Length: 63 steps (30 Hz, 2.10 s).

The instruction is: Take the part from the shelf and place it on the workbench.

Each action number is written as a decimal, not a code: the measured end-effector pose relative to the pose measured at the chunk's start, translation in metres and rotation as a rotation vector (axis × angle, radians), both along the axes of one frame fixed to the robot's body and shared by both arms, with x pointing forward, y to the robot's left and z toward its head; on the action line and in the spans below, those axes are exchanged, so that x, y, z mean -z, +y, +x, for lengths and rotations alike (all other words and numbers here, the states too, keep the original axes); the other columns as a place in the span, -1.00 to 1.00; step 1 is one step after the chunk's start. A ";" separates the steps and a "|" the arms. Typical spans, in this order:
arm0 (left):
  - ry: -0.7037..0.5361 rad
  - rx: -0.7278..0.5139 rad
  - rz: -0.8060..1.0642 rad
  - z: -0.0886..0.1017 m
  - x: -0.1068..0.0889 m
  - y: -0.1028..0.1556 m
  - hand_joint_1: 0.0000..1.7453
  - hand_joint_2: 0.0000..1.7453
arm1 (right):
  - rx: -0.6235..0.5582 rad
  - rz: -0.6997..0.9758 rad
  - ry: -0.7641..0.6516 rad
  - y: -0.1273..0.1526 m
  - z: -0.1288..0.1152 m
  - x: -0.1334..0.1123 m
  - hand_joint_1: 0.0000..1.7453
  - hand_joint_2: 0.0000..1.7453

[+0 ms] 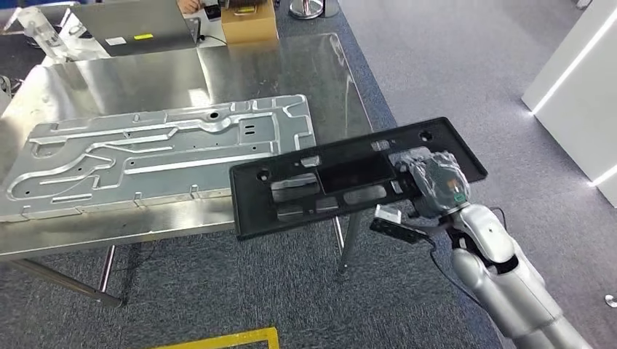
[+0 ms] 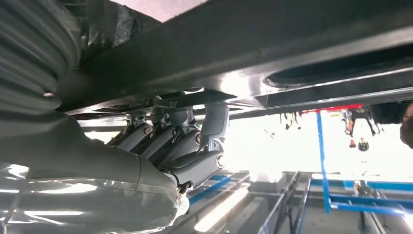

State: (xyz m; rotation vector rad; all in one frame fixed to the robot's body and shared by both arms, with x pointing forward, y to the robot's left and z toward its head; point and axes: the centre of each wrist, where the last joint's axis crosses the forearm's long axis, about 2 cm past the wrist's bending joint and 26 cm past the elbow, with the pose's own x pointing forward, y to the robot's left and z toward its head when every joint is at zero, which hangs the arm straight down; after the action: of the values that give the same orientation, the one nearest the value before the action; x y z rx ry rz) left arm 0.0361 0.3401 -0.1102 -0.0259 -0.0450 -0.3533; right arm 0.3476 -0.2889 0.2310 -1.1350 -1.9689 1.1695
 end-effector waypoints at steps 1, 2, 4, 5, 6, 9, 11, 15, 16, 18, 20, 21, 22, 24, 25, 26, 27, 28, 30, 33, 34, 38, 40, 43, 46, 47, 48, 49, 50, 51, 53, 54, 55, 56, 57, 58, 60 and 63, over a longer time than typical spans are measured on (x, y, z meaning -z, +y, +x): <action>-0.015 -0.005 -0.002 0.000 0.000 0.002 -1.00 1.00 | -0.008 -0.006 -0.007 0.007 0.008 -0.006 0.94 1.00; -0.029 -0.010 -0.003 0.000 -0.001 0.005 -1.00 1.00 | -0.017 -0.011 -0.009 0.015 0.016 -0.013 0.94 1.00; -0.043 -0.017 -0.002 0.001 -0.001 0.010 -1.00 1.00 | -0.036 -0.018 -0.004 0.033 0.030 -0.028 0.94 1.00; -0.044 -0.020 0.000 0.001 -0.001 0.013 -1.00 1.00 | -0.045 -0.020 -0.001 0.042 0.036 -0.035 0.94 1.00; -0.044 -0.022 0.001 0.000 -0.002 0.016 -1.00 1.00 | -0.055 -0.021 -0.001 0.051 0.040 -0.040 0.94 1.00; -0.045 -0.023 0.005 -0.001 -0.002 0.020 -1.00 1.00 | -0.092 -0.022 -0.005 0.078 0.050 -0.052 0.94 1.00; -0.046 -0.023 0.009 -0.001 -0.002 0.022 -1.00 1.00 | -0.116 -0.025 -0.008 0.094 0.053 -0.058 0.94 1.00; -0.046 -0.022 0.013 -0.001 -0.003 0.024 -1.00 1.00 | -0.152 -0.032 -0.016 0.115 0.055 -0.066 0.94 1.00; -0.046 -0.022 0.014 -0.001 -0.003 0.024 -1.00 1.00 | -0.158 -0.032 -0.017 0.118 0.055 -0.067 0.94 1.00; -0.047 -0.023 0.014 -0.001 -0.003 0.024 -1.00 1.00 | -0.166 -0.034 -0.013 0.123 0.055 -0.067 0.94 1.00; -0.047 -0.023 0.014 -0.001 -0.003 0.024 -1.00 1.00 | -0.171 -0.040 -0.005 0.126 0.055 -0.064 0.94 1.00; -0.046 -0.024 0.014 -0.001 -0.003 0.024 -1.00 1.00 | -0.173 -0.043 -0.001 0.127 0.055 -0.063 0.94 1.00; -0.044 -0.024 0.014 -0.002 -0.003 0.024 -1.00 1.00 | -0.175 -0.044 0.000 0.128 0.055 -0.063 0.94 1.00; -0.042 -0.024 0.011 -0.003 -0.002 0.023 -1.00 1.00 | -0.179 -0.044 -0.003 0.131 0.055 -0.065 0.94 1.00; -0.042 -0.024 0.010 -0.003 -0.002 0.022 -1.00 1.00 | -0.182 -0.043 -0.005 0.133 0.055 -0.066 0.94 1.00; -0.042 -0.025 0.009 -0.003 -0.002 0.022 -1.00 1.00 | -0.185 -0.043 -0.005 0.134 0.055 -0.067 0.94 1.00; -0.044 -0.025 0.010 -0.002 -0.002 0.022 -1.00 1.00 | -0.189 -0.044 -0.005 0.136 0.055 -0.067 0.94 1.00; -0.045 -0.025 0.011 -0.002 -0.002 0.022 -1.00 1.00 | -0.192 -0.044 -0.003 0.138 0.054 -0.066 0.94 1.00; -0.046 -0.024 0.014 -0.002 -0.002 0.023 -1.00 1.00 | -0.199 -0.046 0.003 0.141 0.053 -0.065 0.94 1.00; -0.045 -0.021 0.016 -0.002 -0.002 0.024 -1.00 1.00 | -0.211 -0.046 0.015 0.146 0.052 -0.061 0.94 1.00; -0.045 -0.020 0.016 -0.002 -0.002 0.024 -1.00 1.00 | -0.215 -0.048 0.023 0.147 0.051 -0.058 0.94 1.00; -0.042 -0.015 0.016 -0.005 -0.002 0.024 -1.00 1.00 | -0.222 -0.062 0.052 0.151 0.048 -0.046 0.94 1.00; -0.040 -0.016 0.013 -0.005 -0.002 0.023 -1.00 1.00 | -0.225 -0.064 0.055 0.152 0.048 -0.044 0.94 1.00; -0.043 -0.020 0.014 -0.004 -0.002 0.024 -1.00 1.00 | -0.231 -0.069 0.060 0.153 0.047 -0.041 0.94 1.00; -0.043 -0.021 0.015 -0.004 -0.002 0.024 -1.00 1.00 | -0.233 -0.072 0.063 0.154 0.047 -0.040 0.94 1.00; -0.042 -0.021 0.015 -0.005 -0.002 0.025 -1.00 1.00 | -0.233 -0.072 0.064 0.154 0.047 -0.040 0.94 1.00; -0.043 -0.021 0.015 -0.005 -0.002 0.025 -1.00 1.00 | -0.233 -0.073 0.065 0.154 0.047 -0.039 0.94 1.00; -0.044 -0.022 0.015 -0.005 -0.002 0.025 -1.00 1.00 | -0.233 -0.073 0.069 0.154 0.047 -0.038 0.94 1.00; -0.044 -0.022 0.015 -0.005 -0.002 0.025 -1.00 1.00 | -0.233 -0.074 0.074 0.154 0.046 -0.036 0.94 1.00; -0.044 -0.022 0.015 -0.005 -0.002 0.025 -1.00 1.00 | -0.233 -0.076 0.079 0.154 0.046 -0.034 0.94 1.00; -0.043 -0.023 0.015 -0.006 -0.002 0.025 -1.00 1.00 | -0.232 -0.077 0.084 0.154 0.046 -0.033 0.94 1.00; -0.042 -0.023 0.014 -0.006 -0.002 0.024 -1.00 1.00 | -0.232 -0.077 0.084 0.154 0.046 -0.033 0.94 1.00; -0.042 -0.023 0.011 -0.006 -0.002 0.023 -1.00 1.00 | -0.232 -0.077 0.083 0.154 0.046 -0.033 0.94 1.00; -0.042 -0.023 0.009 -0.006 -0.002 0.022 -1.00 1.00 | -0.232 -0.077 0.083 0.154 0.046 -0.033 0.94 1.00; -0.043 -0.024 0.008 -0.006 -0.002 0.021 -1.00 1.00 | -0.232 -0.078 0.083 0.154 0.046 -0.033 0.94 1.00; -0.044 -0.024 0.007 -0.005 -0.002 0.021 -1.00 1.00 | -0.232 -0.078 0.083 0.154 0.046 -0.033 0.94 1.00; -0.048 -0.026 0.009 -0.003 -0.002 0.022 -1.00 1.00 | -0.232 -0.077 0.083 0.154 0.046 -0.033 0.94 1.00; -0.048 -0.030 0.014 -0.004 -0.002 0.024 -1.00 1.00 | -0.230 -0.075 0.086 0.153 0.047 -0.034 0.94 1.00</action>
State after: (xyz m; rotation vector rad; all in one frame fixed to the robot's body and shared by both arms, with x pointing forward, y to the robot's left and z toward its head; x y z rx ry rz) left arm 0.0320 0.3637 -0.1080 -0.0029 -0.0901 -0.3241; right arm 0.3945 -0.1355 0.2650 -0.8953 -2.0439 1.3968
